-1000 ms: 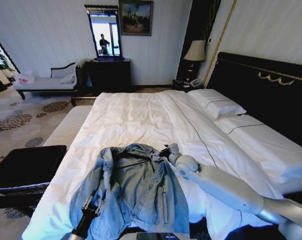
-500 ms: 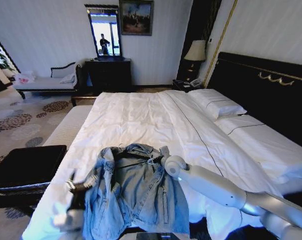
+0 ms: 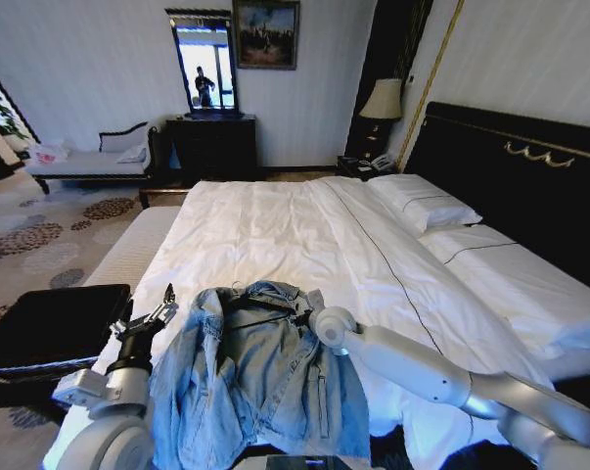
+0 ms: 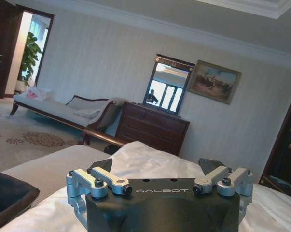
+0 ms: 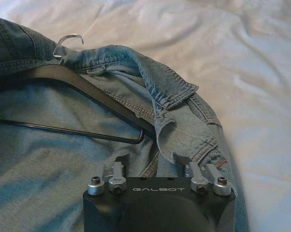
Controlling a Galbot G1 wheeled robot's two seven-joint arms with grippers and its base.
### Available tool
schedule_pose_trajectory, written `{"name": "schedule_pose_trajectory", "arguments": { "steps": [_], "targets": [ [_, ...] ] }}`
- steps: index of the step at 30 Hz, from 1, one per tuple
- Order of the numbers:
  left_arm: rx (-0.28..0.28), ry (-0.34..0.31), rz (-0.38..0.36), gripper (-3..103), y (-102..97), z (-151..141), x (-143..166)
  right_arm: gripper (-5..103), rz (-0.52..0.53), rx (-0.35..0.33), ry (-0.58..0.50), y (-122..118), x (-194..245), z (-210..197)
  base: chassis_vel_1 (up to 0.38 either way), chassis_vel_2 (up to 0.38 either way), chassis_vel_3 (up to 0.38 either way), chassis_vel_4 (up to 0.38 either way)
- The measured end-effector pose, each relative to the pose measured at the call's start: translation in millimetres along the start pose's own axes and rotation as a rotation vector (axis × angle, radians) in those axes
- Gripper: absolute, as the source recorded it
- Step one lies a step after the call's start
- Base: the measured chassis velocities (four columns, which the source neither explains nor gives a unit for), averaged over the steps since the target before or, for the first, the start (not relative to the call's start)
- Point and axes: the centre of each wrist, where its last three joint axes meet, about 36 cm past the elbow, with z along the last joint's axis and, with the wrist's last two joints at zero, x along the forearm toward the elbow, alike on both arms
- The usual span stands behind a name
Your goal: Pick up the clothes from the bed and hang them on the clothes hanger.
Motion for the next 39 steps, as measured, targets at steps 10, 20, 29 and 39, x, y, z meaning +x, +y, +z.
{"name": "schedule_pose_trajectory", "arguments": {
  "steps": [10, 20, 29, 39],
  "targets": [
    [-0.009, -0.009, -0.019, 100, 3.0, 1, -2, 12, 0.024, 0.024, 0.008, 0, -4, -10, 0.0, 0.0, 0.0, 0.0],
    [-0.015, -0.003, -0.028, 100, 2.9, 4, 0, -3, 0.047, 0.083, -0.039, 4, -2, -15, 0.0, 0.0, 0.0, 0.0],
    [-0.02, 0.01, -0.044, 100, 2.6, 10, 1, 28, 0.118, 0.248, -0.086, 24, -1, 3, 0.0, 0.0, 0.0, 0.0],
    [-0.026, 0.012, -0.06, 100, 5.1, 13, 0, 61, 0.168, 0.316, -0.071, 35, -17, 20, 0.0, 0.0, 0.0, 0.0]
  ]
}}
